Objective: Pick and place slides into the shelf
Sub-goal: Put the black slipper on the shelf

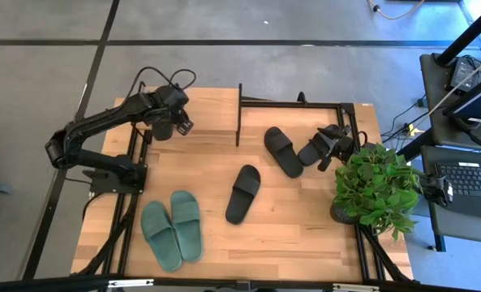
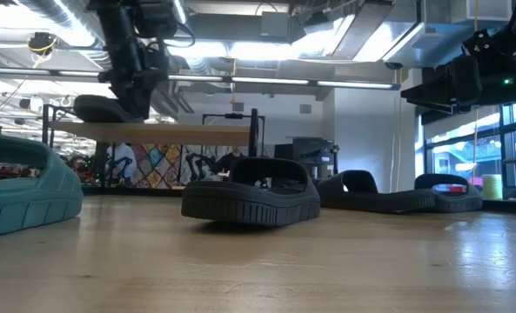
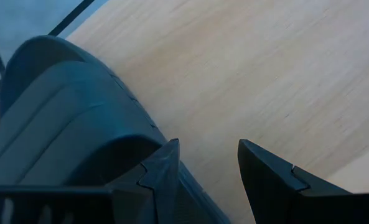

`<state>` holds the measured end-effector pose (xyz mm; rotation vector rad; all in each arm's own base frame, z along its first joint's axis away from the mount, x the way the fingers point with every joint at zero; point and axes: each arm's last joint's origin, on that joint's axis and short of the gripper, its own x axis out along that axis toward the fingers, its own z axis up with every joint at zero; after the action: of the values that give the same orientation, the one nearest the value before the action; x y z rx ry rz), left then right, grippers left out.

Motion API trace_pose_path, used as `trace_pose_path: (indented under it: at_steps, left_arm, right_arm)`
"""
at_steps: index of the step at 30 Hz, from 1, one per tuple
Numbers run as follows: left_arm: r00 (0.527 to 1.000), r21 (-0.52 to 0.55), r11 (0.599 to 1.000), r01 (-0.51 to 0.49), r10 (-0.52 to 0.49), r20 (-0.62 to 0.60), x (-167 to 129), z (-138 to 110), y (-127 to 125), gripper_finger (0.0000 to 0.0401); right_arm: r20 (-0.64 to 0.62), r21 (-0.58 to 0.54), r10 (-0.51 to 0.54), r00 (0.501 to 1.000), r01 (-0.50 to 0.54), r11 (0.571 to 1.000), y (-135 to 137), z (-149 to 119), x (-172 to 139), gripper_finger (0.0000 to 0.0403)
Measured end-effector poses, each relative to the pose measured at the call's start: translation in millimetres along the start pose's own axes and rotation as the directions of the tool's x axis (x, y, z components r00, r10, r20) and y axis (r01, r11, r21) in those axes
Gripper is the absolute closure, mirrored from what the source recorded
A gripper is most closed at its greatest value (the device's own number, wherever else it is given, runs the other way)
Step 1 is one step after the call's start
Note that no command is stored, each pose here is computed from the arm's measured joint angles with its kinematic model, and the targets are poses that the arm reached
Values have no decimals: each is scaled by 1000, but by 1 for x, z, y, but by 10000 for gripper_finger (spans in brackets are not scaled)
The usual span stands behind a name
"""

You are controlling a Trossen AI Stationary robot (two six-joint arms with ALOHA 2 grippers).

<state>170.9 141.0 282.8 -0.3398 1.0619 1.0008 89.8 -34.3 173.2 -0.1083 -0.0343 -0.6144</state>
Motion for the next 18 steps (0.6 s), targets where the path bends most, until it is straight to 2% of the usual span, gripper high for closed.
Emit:
trace_pose_path:
  at_steps: [12, 18]
  left_arm:
    - [1000, 37, 999, -15, 16, -16, 0, -2, 1, 245]
    - [995, 56, 995, -82, 84, -48, 0, -6, 4, 245]
  right_arm:
    - [0, 0, 0, 1000, 0, 1000, 0, 0, 0, 146]
    - [0, 0, 0, 1000, 0, 1000, 0, 0, 0, 146]
